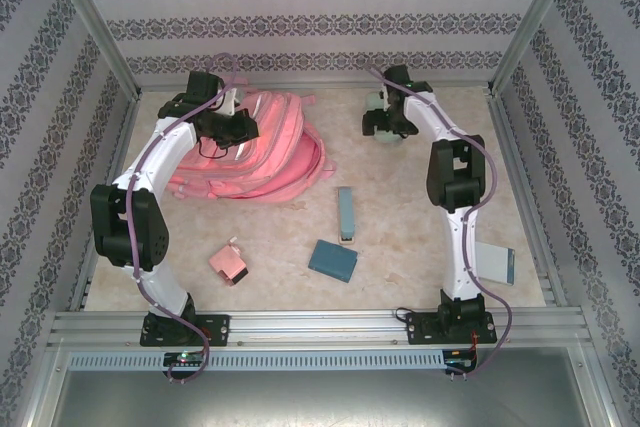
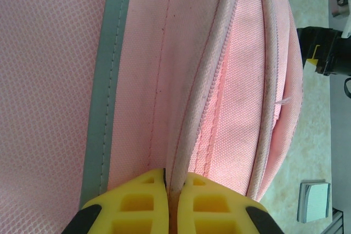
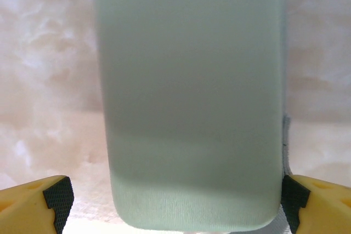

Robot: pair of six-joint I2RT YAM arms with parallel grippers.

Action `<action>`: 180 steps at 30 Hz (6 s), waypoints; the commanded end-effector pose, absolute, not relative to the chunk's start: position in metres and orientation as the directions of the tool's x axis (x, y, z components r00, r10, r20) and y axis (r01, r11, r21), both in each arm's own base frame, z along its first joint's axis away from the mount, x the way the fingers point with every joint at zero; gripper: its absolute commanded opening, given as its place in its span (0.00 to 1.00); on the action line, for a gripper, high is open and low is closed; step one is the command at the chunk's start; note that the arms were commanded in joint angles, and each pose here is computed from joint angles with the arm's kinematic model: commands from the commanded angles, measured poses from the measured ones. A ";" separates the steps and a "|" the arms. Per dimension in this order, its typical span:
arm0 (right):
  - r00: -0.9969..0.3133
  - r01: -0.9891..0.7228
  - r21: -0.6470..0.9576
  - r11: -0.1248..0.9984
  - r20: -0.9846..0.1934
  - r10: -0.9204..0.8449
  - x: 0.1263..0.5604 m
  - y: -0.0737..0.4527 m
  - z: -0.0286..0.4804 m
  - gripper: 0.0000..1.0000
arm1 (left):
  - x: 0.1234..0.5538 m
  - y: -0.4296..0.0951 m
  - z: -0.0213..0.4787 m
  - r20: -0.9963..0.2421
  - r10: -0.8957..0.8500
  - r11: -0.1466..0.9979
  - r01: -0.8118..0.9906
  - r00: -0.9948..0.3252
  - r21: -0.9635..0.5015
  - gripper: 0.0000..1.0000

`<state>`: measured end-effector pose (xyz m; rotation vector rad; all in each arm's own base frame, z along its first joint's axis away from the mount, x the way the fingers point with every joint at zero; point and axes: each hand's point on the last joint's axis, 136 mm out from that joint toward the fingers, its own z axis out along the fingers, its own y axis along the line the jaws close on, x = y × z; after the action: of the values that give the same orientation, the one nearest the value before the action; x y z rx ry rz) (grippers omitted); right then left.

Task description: Pack books, pencil case, and school supplies into a backpack

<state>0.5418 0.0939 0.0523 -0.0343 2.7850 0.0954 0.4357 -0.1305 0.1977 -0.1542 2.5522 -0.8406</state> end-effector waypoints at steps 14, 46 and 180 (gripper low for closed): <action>-0.946 -0.011 0.023 1.000 -0.323 -0.003 0.525 0.085 0.052 0.62 | 0.436 -0.142 0.237 -0.429 -0.268 0.760 0.084 -0.863 -0.644 0.00; -0.846 0.336 0.156 0.929 -0.383 0.371 0.588 0.076 0.046 0.98 | 0.441 -0.146 0.244 -0.414 -0.299 0.728 0.075 -0.860 -0.682 0.00; -0.387 0.890 0.171 0.422 -0.202 0.900 0.169 -0.045 0.034 0.98 | 0.459 -0.148 0.211 -0.315 -0.319 0.654 0.033 -0.894 -0.756 0.40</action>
<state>0.1774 -0.0490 0.0481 1.4869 2.3987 0.0251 0.4530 -0.1481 0.1864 -0.2825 2.5147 -1.1461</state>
